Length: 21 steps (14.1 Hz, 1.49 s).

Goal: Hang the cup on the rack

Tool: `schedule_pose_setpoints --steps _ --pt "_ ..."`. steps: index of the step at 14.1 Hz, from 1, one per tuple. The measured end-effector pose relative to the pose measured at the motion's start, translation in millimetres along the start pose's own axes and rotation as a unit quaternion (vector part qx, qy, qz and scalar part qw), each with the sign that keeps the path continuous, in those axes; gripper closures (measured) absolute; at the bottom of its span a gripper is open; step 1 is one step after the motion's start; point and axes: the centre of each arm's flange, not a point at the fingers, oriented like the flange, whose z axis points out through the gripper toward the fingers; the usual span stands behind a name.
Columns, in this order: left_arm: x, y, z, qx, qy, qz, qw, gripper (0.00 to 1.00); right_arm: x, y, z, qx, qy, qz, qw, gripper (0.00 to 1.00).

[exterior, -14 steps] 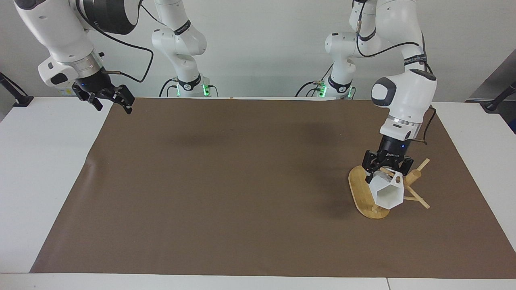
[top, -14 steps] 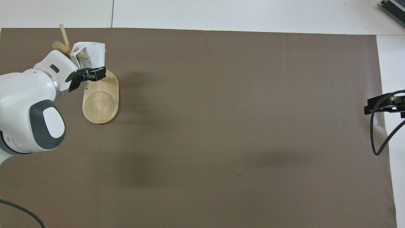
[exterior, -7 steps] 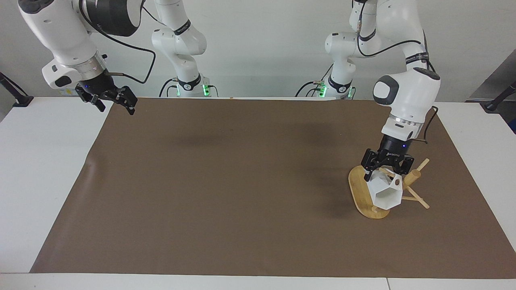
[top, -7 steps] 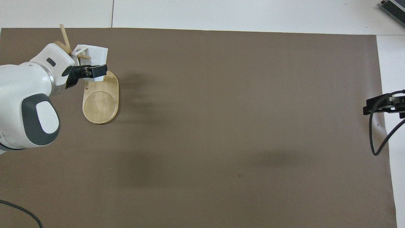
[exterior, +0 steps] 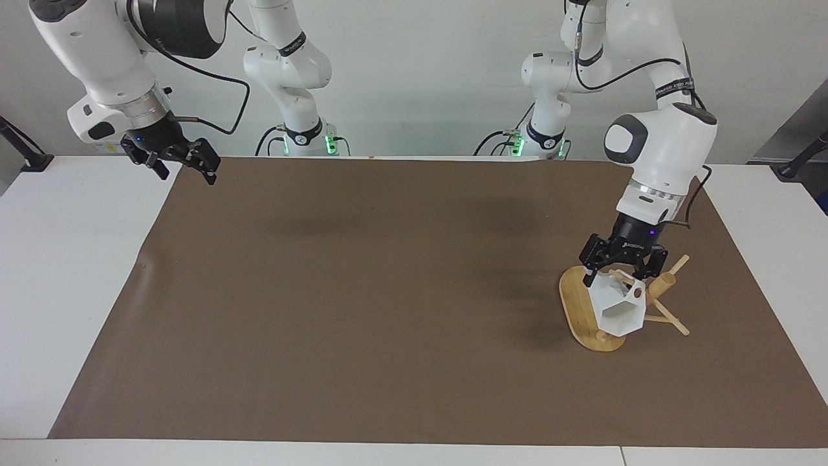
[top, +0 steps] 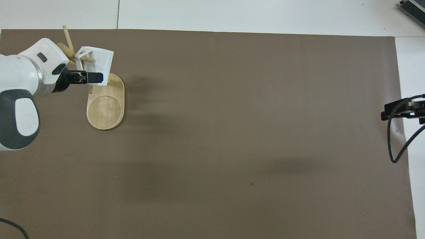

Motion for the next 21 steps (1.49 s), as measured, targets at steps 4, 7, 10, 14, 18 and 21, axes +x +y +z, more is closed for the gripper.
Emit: schedule_pose_setpoints --steps 4,7,10,14,18,21 --pt "-15 3 -62 0.032 -0.060 0.010 0.998 0.00 0 0 0 0.000 0.000 0.000 1.000 0.00" --pt "-26 6 -100 0.039 -0.106 0.013 0.994 0.00 0 0 0 0.000 0.000 0.000 1.000 0.00" --pt "-26 9 -133 0.042 -0.130 0.014 0.990 0.00 0 0 0 0.000 0.000 0.000 1.000 0.00" --pt "-24 11 -150 0.043 -0.153 0.013 0.987 0.00 0 0 0 0.000 0.000 0.000 1.000 0.00" --pt "-21 14 -151 0.042 -0.158 0.016 0.986 0.00 0 0 0 0.000 0.000 0.000 1.000 0.00" --pt "-25 20 -148 0.041 -0.173 0.021 0.984 0.00 0 0 0 0.000 0.000 0.000 1.000 0.00"
